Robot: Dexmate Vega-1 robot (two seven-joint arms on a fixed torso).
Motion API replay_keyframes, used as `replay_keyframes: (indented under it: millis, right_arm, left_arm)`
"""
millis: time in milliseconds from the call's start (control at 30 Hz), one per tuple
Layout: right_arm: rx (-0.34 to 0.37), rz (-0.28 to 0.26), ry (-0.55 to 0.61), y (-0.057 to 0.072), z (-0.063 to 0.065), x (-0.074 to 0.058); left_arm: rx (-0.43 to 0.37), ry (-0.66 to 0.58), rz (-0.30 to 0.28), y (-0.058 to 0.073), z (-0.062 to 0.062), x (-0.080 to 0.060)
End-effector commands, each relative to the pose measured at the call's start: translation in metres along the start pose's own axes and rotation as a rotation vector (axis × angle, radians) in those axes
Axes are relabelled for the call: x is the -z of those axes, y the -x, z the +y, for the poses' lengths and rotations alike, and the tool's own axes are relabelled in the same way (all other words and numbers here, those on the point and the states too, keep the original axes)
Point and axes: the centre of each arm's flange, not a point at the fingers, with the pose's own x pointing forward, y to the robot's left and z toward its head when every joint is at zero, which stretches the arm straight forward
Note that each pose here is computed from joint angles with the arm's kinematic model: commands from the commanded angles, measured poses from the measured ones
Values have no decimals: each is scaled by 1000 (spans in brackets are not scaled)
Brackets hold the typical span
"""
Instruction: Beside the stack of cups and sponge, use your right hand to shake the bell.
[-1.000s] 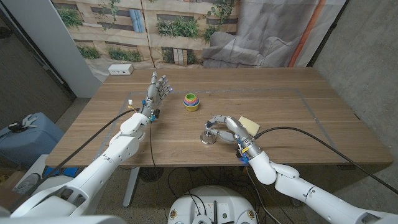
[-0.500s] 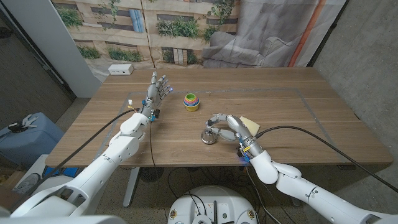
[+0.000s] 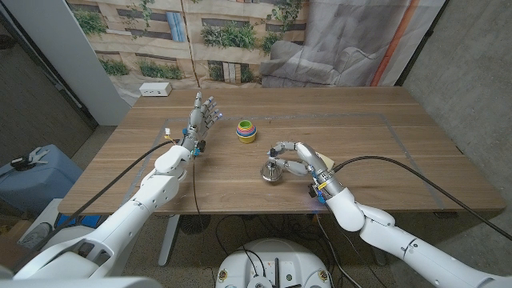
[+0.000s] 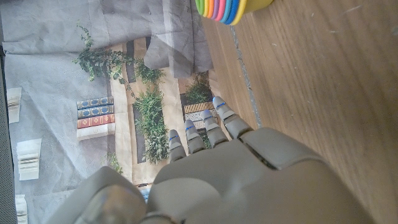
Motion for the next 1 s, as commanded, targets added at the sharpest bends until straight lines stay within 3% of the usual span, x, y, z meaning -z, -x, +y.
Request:
replay_keyframes:
  millis: [33,733,1000]
  right_arm:
    - [13,-21,-13,-9,-25,-2]
    - [52,-40,-58,-38,-63,7]
    - [55,-5,-90,-48,-73,17]
  left_arm:
    - [0,0,0,0,0,0]
    - [0,0,0,0,0,0]
    - [0,0,0,0,0,0]
